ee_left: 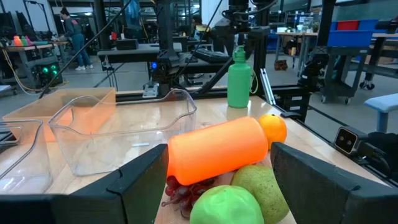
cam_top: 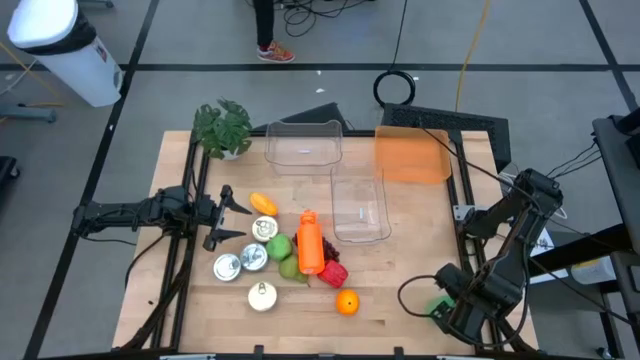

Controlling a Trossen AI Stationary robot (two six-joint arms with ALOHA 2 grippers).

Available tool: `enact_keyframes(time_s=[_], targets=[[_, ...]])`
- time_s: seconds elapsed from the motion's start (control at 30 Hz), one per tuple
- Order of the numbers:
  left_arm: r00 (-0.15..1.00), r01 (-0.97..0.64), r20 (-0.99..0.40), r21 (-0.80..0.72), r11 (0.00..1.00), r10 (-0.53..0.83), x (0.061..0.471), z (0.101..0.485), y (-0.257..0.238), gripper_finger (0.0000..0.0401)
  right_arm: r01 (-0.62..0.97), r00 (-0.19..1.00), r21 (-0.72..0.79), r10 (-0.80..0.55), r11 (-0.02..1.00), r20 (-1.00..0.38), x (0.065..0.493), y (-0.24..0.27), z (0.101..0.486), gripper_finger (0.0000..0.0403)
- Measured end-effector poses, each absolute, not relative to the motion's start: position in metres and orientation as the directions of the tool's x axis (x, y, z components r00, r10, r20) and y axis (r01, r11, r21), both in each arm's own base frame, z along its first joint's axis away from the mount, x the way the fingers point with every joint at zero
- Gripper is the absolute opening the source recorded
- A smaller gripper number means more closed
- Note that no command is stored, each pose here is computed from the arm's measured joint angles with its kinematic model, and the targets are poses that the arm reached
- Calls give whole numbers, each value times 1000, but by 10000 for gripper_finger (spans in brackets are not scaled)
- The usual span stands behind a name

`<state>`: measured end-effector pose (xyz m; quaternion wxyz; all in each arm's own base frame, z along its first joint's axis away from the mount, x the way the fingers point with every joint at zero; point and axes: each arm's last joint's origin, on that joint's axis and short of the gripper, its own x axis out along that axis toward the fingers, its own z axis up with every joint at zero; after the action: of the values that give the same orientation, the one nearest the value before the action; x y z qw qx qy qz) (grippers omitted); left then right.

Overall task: Pick & Place Food Item
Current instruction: Put the green water bottle into the orange bin

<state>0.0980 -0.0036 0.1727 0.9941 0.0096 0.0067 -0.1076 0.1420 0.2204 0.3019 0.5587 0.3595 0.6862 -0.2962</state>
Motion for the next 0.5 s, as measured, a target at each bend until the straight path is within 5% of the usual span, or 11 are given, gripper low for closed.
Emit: enact_keyframes(time_s=[0.2,0.5], targets=[[977,214,-15,18,977,-214,98,173,-4,292,821,-145,-13,186,570,-972,141,221,302,204],[977,214,-15,18,977,-214,98,173,-4,292,787,-68,30,135,616,-989,147,216,303,204]])
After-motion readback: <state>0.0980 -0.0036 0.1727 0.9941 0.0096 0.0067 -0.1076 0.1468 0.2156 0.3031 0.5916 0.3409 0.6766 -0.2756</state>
